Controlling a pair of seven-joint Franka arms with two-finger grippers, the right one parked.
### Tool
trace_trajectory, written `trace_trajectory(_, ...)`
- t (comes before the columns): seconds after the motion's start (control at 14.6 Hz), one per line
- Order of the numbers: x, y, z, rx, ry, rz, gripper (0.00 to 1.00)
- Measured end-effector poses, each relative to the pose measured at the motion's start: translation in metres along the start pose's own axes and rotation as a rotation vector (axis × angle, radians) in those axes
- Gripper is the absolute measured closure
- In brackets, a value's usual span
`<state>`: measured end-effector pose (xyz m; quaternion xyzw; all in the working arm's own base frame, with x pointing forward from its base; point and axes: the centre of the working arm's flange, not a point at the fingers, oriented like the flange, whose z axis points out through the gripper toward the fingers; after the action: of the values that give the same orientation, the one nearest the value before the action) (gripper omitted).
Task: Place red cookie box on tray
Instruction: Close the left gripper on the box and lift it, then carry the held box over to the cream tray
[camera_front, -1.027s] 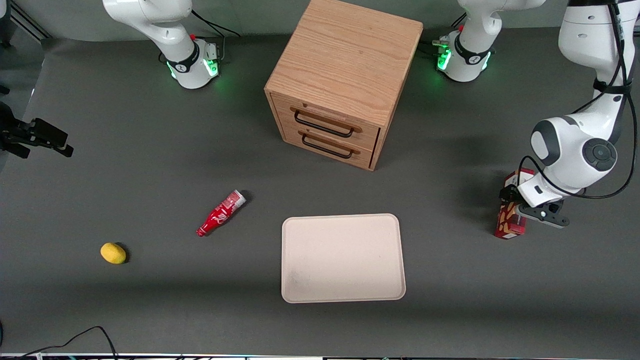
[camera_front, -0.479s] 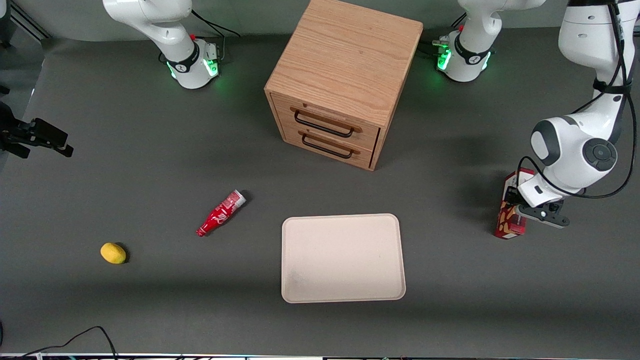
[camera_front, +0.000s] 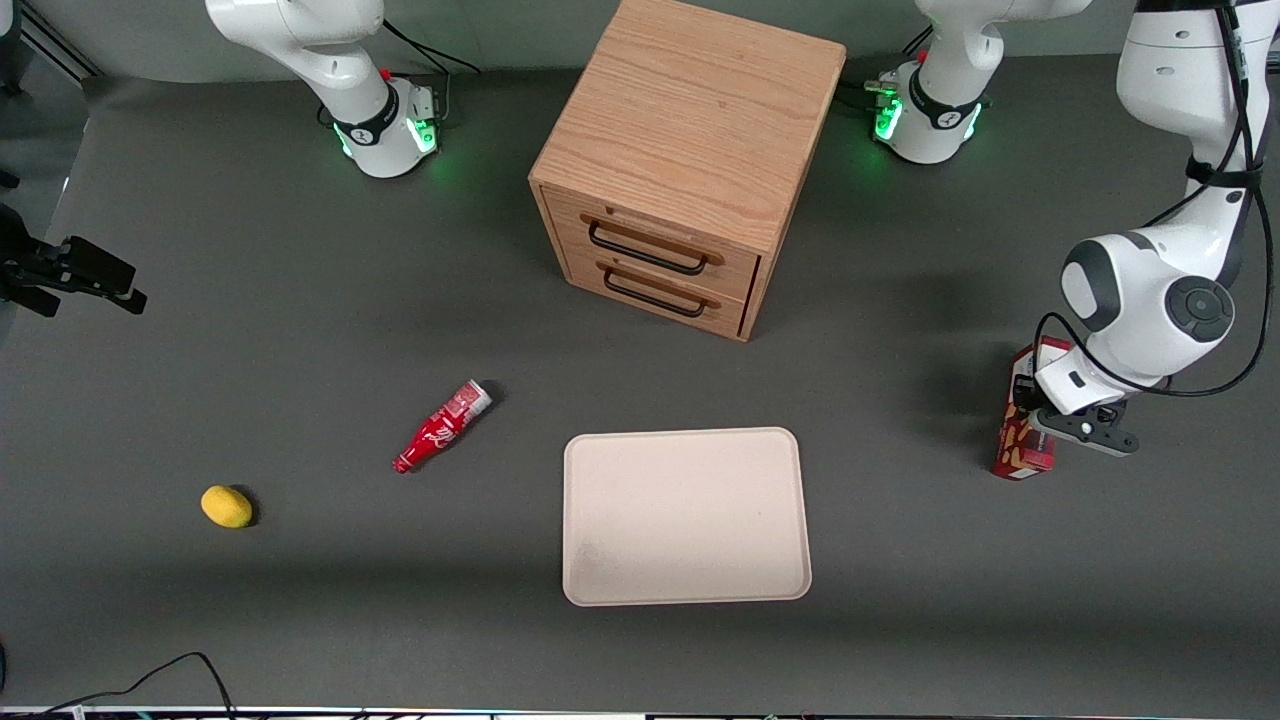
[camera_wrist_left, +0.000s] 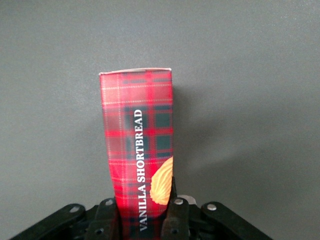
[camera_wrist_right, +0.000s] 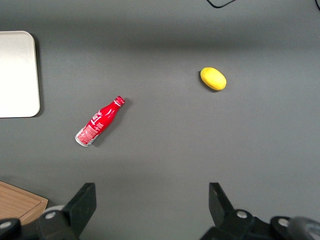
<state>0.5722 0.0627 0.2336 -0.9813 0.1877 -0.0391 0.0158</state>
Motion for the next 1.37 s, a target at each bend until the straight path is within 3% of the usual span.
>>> trace_trajectory(0.21,0.010,0.002,-0.013,-0.010,-0.001,0.009,0.69)
trace_trajectory(0.48,0.038,-0.003,-0.092,-0.091,-0.078,0.023,0.69)
trace_trajectory(0.82,0.061,-0.010,-0.220,-0.139,-0.135,0.014,0.69)
trace_trajectory(0.96,0.068,-0.008,-0.270,-0.141,-0.153,0.017,0.69)
trace_trajectory(1.16,0.075,0.003,-0.327,-0.111,-0.151,0.029,0.69)
trace_trajectory(1.37,0.090,0.029,-0.335,-0.103,-0.145,0.024,0.69)
